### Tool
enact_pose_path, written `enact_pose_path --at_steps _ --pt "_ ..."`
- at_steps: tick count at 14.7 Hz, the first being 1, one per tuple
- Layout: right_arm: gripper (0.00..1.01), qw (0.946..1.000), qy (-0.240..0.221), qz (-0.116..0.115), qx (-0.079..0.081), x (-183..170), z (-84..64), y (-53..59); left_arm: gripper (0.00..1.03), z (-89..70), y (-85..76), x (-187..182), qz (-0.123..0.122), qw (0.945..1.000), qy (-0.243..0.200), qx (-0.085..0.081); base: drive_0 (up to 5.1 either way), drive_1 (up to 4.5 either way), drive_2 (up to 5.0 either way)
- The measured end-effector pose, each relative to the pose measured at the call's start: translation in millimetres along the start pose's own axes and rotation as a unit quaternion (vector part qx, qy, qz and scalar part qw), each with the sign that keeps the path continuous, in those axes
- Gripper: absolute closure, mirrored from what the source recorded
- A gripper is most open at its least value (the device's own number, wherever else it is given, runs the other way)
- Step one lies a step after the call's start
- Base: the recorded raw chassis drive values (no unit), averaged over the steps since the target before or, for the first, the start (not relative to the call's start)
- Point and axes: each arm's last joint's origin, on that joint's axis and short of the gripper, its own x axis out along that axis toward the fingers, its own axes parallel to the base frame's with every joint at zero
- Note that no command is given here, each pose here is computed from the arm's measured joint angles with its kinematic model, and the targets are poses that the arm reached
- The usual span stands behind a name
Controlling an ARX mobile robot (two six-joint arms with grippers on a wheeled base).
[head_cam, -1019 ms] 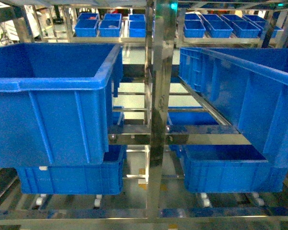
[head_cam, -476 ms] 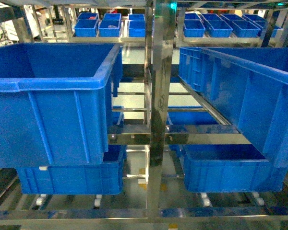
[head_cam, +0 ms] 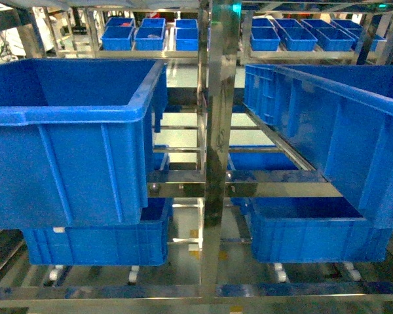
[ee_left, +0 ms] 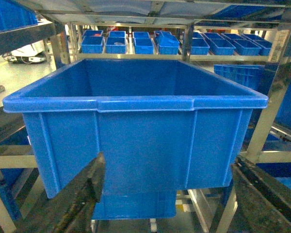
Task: Sort and place red and yellow blocks in left bins
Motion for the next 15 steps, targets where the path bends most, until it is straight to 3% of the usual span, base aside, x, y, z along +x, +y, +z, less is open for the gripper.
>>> enact_pose_path --at_steps 2,15 --pt "0.03 1.0000 0.000 0.000 0.000 0.0 0.0 0.0 0.04 0.0 0.0 0.0 0.000 1.0000 0.000 0.000 0.0 0.00 0.0" --pt "0.03 1.0000 0.000 0.000 0.000 0.0 0.0 0.0 0.05 0.0 0.0 0.0 0.000 1.0000 0.000 0.002 0.0 0.00 0.0"
